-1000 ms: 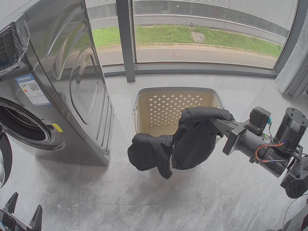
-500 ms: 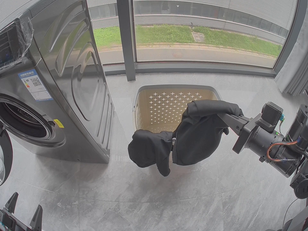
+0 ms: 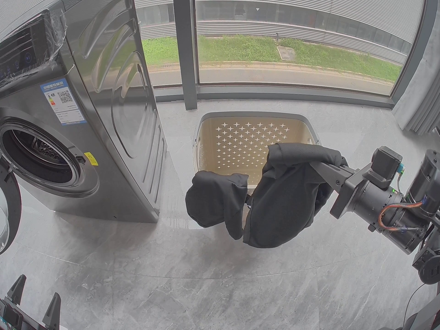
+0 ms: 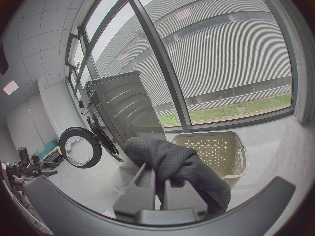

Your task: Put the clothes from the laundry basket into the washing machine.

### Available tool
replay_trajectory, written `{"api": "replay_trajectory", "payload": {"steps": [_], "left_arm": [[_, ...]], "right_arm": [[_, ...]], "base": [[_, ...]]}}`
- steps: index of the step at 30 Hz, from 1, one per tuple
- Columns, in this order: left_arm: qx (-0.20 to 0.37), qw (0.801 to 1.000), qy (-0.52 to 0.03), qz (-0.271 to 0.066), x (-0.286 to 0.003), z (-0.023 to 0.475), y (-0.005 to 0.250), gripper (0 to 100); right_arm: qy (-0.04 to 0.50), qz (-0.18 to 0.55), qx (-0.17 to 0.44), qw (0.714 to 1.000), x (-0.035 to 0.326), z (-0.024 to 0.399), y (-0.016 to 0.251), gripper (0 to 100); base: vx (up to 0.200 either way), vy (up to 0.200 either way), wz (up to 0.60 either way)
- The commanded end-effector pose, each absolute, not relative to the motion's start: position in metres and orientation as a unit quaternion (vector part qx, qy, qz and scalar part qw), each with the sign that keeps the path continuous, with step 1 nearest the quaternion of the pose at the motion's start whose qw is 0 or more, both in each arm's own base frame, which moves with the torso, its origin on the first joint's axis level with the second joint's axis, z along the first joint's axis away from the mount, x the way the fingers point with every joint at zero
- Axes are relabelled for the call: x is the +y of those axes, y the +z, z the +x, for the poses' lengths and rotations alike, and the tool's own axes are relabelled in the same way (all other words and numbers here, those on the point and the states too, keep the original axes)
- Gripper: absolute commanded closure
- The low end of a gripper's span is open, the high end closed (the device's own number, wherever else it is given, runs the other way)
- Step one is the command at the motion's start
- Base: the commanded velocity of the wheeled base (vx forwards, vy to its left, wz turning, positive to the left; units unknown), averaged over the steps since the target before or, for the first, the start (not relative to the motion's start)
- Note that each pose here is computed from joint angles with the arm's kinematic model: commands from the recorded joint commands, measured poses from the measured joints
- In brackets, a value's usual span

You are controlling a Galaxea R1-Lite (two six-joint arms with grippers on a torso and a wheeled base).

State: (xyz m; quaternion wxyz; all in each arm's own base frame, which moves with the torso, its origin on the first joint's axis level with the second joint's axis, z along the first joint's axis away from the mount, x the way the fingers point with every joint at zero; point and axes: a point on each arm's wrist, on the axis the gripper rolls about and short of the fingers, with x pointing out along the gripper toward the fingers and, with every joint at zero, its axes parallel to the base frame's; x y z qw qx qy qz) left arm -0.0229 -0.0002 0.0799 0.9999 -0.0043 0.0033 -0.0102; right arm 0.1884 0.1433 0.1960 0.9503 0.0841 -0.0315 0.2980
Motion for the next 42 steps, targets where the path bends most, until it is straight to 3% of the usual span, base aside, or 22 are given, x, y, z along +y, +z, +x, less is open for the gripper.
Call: {"api": "replay_trajectory", "payload": {"steps": [1,38,42], "left_arm": [[0.009,1.000,-0.011,-0.005,-0.0003,-0.0220,0.0759,0],[0.010,1.000,-0.012,-0.006,-0.0001,-0.0219,0.0763,0],[0.010,1.000,-0.013,-0.006,-0.0002,-0.0219,0.0763,0]], "right_arm": [[0.282,0.083,-0.026,0.955,0.1441,0.1924,0.1930,100],[0.297,0.093,-0.042,0.949,0.1506,0.1899,0.2001,100],[0.297,0.092,-0.042,0.950,0.1506,0.1899,0.2001,100]], "base": [[0.000,0.200,0.00],[0.000,0.200,0.00],[0.000,0.000,0.00]]}}
